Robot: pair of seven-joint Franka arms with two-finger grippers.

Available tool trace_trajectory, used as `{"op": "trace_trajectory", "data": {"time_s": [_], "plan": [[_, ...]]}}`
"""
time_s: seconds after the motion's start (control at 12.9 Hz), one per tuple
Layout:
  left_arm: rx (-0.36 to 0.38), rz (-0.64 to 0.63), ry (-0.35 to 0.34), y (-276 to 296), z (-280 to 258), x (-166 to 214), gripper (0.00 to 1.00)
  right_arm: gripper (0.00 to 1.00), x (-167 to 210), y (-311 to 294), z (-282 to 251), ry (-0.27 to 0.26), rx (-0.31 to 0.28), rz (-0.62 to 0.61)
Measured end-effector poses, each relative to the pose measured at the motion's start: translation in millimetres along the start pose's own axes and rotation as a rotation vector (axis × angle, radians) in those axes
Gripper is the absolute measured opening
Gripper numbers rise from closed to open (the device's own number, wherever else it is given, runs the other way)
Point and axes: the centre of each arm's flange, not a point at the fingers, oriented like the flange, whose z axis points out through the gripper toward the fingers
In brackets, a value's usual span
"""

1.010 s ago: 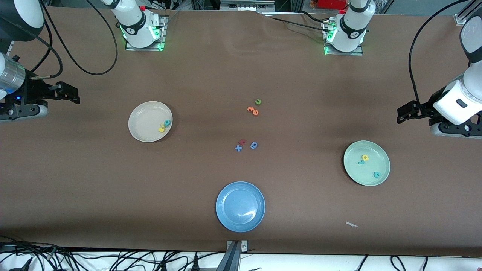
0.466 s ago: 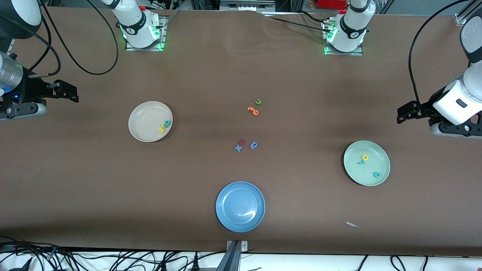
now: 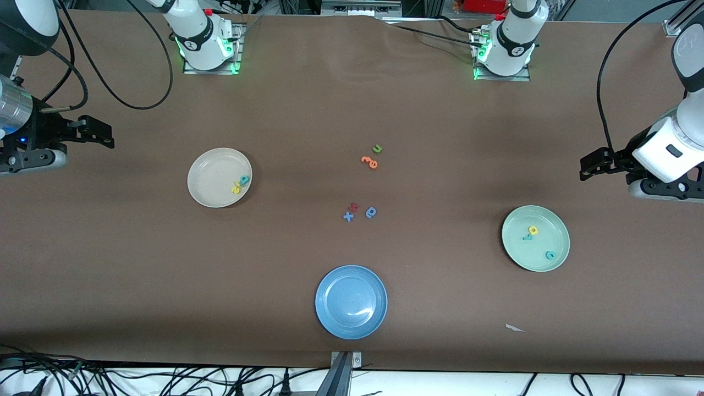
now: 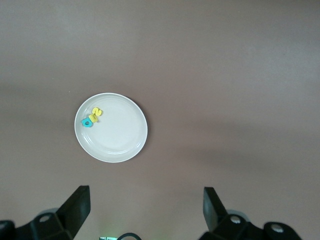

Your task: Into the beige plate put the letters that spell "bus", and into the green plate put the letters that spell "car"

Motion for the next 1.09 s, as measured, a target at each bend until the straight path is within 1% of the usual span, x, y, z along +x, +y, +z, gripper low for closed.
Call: {"op": "trace_trajectory", "data": {"time_s": [1.09], "plan": [[0.0, 0.0, 0.0, 0.0, 0.0, 0.0, 1.0, 1.0, -0.5, 3.1, -3.6, 0.006, -0.004, 0.004]]}}
